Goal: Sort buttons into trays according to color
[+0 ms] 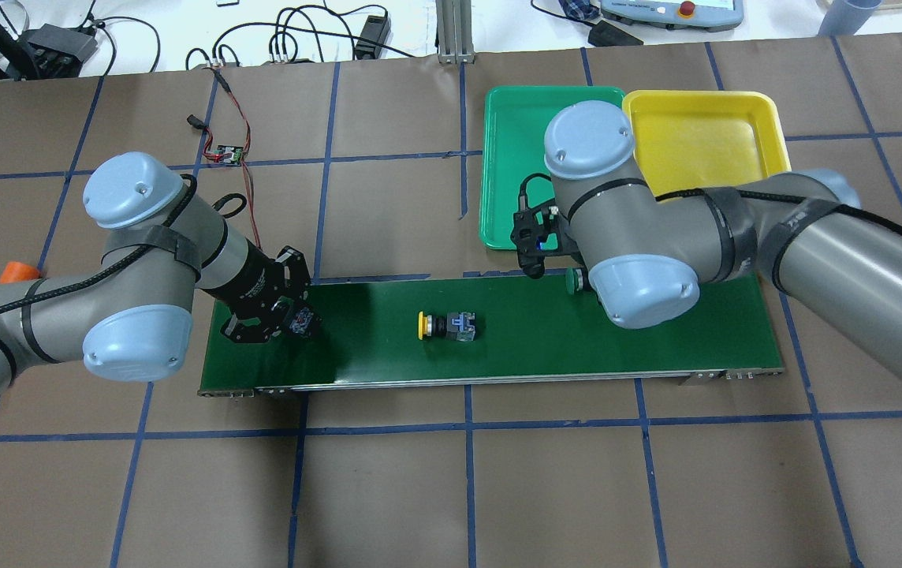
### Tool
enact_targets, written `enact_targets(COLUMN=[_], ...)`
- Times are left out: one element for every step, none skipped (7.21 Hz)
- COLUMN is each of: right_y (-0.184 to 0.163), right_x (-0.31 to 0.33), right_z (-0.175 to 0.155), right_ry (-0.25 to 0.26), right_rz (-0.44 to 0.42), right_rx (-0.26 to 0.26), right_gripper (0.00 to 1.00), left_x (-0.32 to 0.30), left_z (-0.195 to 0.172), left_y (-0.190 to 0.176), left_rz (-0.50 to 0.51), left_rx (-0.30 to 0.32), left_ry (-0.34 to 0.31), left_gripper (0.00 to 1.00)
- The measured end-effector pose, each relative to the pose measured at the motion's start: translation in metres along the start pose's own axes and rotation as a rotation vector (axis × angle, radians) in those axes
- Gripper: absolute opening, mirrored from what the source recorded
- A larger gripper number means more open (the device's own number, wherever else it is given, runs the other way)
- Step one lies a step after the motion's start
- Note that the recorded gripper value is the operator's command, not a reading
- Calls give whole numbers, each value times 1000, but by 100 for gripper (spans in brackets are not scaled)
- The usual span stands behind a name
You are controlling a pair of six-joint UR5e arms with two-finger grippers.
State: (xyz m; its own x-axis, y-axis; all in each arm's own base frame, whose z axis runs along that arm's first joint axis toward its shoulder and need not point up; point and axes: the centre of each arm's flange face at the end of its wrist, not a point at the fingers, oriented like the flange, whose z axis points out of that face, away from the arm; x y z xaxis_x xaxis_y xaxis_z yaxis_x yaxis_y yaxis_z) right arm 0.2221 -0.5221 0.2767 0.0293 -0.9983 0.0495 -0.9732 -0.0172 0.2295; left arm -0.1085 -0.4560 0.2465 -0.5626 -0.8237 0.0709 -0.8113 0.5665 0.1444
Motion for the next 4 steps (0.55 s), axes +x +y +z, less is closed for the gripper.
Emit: enact_targets(right_y=[0, -2, -4, -7], right_x=[40, 76, 102, 118], right_z=[-4, 2, 12, 20], right_ry=[31, 48, 65, 87], right_rz=[18, 32, 41, 45], right_rx=[2, 5, 11, 17], right_gripper=[20, 21, 47, 82], left_x=[-1, -1, 1, 7], left_z=[5, 7, 0, -18], left_y=[0, 3, 8, 11], left_rz=[-4, -12, -16, -13], left_rx=[-6, -30, -69, -95], left_ry=[-9, -16, -11, 10], left_gripper=[100, 100, 100, 100])
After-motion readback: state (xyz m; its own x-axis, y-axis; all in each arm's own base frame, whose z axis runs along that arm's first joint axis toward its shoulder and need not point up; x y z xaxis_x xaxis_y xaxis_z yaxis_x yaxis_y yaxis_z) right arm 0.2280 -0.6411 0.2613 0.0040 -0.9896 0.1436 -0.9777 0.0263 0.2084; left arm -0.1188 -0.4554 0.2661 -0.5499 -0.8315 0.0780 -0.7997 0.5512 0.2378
